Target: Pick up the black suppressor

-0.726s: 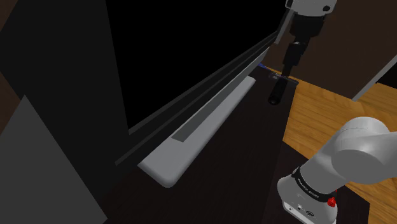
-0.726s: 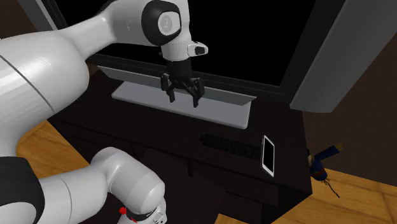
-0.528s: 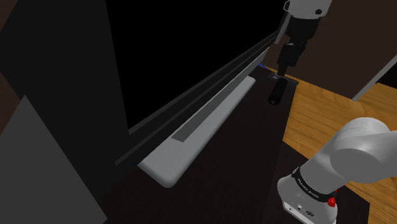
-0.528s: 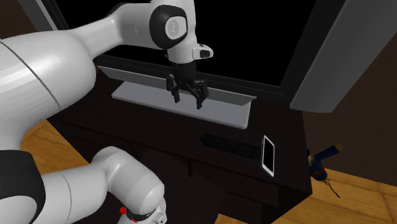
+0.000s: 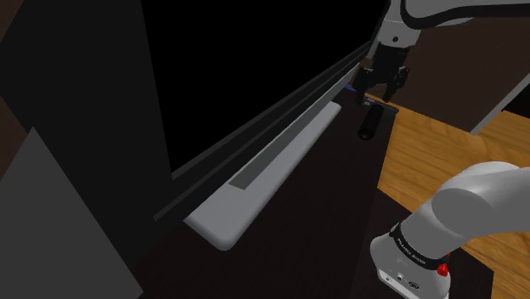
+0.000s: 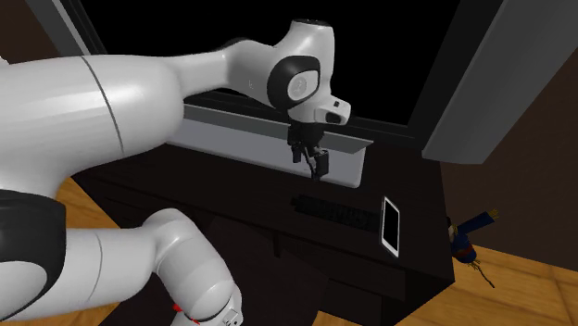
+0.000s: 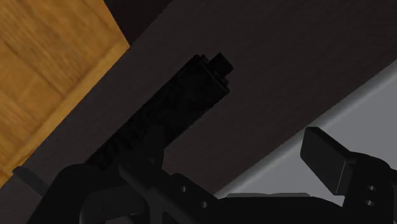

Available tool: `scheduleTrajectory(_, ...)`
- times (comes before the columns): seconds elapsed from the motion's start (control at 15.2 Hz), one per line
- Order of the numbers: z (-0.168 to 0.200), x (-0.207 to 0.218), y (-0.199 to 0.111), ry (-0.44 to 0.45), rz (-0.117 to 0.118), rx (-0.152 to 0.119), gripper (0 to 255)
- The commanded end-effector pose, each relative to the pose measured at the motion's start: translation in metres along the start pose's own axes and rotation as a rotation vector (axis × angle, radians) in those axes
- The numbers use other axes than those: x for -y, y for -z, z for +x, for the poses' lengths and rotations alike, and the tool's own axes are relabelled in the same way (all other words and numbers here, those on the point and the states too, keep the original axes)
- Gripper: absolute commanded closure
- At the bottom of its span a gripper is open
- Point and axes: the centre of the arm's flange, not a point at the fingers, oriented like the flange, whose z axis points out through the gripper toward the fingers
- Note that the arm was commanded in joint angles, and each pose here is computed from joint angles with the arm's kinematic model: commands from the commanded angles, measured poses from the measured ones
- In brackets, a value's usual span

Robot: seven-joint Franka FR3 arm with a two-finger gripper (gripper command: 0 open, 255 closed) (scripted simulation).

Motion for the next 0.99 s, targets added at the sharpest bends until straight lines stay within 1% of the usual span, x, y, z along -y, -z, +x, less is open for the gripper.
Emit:
scheduleTrajectory(0.0,0.015,-0.019,-0.017,-0.155,0.02,-0.003,0)
scheduleTrajectory(0.4,0.038,-0.082,-0.068,-0.595,0.078,-0.009,0)
scheduleTrajectory(0.46,0.038,-0.089,-0.074,-0.645,0.085,-0.009,0)
scheduleTrajectory(0.92,0.041,-0.084,-0.111,-0.645,0.085,-0.009,0)
